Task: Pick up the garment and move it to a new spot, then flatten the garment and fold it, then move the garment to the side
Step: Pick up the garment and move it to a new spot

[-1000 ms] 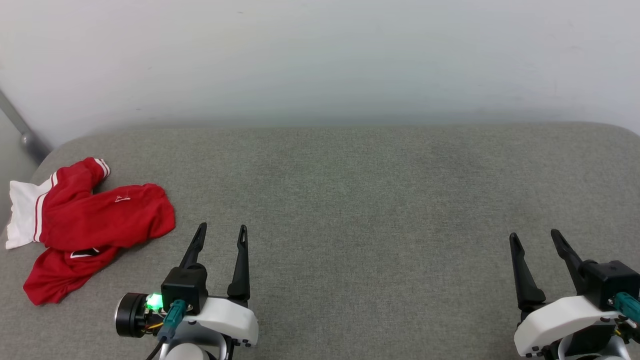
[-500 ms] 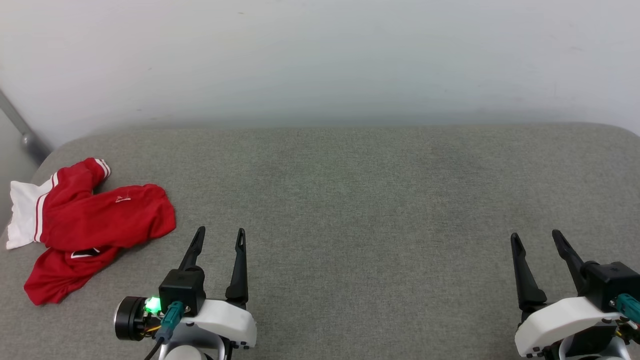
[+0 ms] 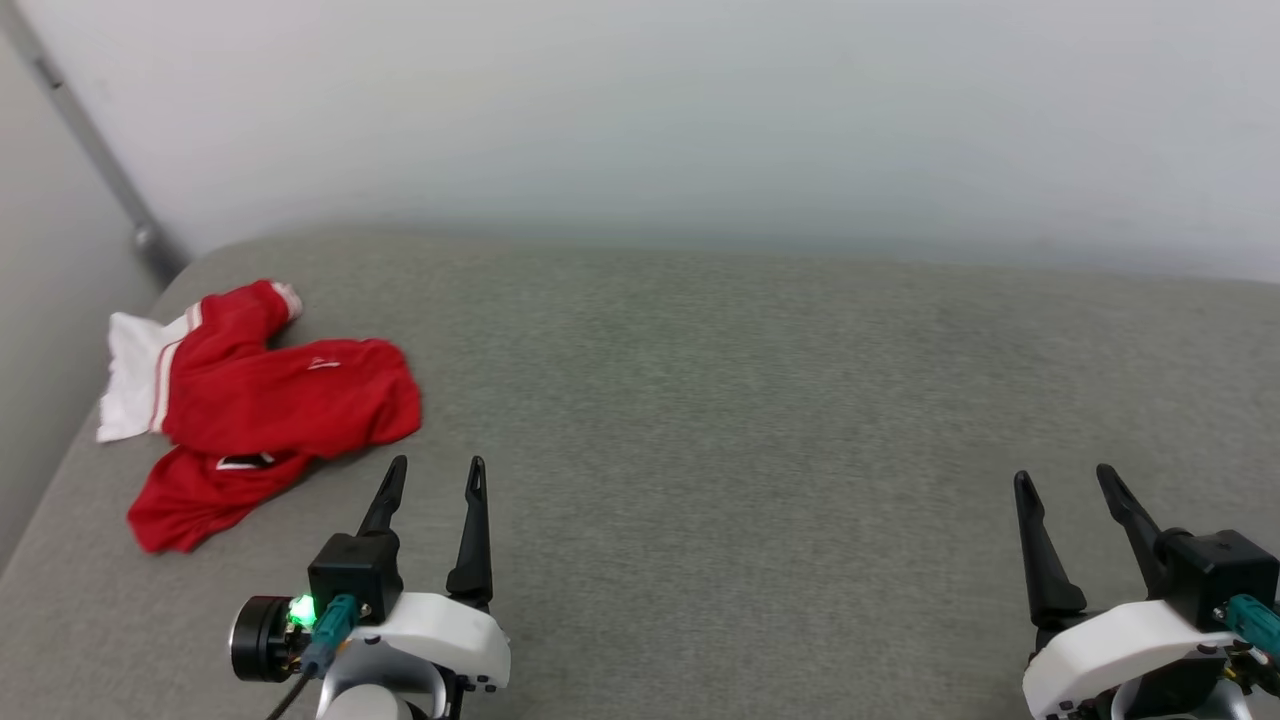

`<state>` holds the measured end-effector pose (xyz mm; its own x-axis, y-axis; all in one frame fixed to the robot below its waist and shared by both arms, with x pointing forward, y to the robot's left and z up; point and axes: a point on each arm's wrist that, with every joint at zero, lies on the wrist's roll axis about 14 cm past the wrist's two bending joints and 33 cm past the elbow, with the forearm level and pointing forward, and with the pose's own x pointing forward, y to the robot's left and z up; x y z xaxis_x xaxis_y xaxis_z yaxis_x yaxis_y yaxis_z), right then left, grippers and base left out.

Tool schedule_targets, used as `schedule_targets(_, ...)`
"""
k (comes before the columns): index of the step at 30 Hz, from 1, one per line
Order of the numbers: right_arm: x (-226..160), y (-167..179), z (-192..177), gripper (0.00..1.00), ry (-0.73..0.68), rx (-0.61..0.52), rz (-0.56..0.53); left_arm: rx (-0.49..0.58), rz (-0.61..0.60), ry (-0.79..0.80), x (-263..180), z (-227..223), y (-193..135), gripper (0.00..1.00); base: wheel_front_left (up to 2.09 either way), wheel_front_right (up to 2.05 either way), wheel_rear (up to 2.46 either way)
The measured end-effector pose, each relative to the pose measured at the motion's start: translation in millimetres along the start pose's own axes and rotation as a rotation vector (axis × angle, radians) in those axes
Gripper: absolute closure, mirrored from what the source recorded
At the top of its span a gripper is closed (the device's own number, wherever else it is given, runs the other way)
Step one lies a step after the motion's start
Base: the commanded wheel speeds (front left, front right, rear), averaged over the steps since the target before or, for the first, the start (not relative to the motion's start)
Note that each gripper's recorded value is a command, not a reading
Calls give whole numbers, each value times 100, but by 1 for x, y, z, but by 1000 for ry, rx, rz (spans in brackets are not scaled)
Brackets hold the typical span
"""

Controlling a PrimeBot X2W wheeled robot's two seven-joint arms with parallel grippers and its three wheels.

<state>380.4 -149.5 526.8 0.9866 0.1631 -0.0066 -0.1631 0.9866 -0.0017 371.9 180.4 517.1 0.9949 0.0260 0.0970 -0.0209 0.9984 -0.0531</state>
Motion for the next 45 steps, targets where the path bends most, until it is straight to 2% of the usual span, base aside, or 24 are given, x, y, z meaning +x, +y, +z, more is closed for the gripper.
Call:
schedule_targets(7, 23, 48, 2, 0, -5, 2, 146, -17, 142, -11, -18, 6, 46, 0, 0, 0, 0)
schedule_targets(16, 42, 122, 5, 0, -10, 7, 359, -14, 353, -17, -62, 10, 108, 0, 0, 0, 0)
schedule_targets(26, 46, 186, 7, 0, -17, 21, 543, -2, 520, -25, -111, 15, 150, 0, 0, 0, 0)
schedule_targets(37, 48, 196, 5, 0, -13, 23, 570, 6, 519, -19, -110, 16, 152, 0, 0, 0, 0)
schedule_targets(41, 51, 193, 3, 0, -6, 26, 563, 37, 486, -47, -89, 34, 158, 0, 0, 0, 0)
schedule_targets(45, 61, 186, 3, 0, -12, 22, 541, 55, 421, -77, -47, 61, 161, 0, 0, 0, 0)
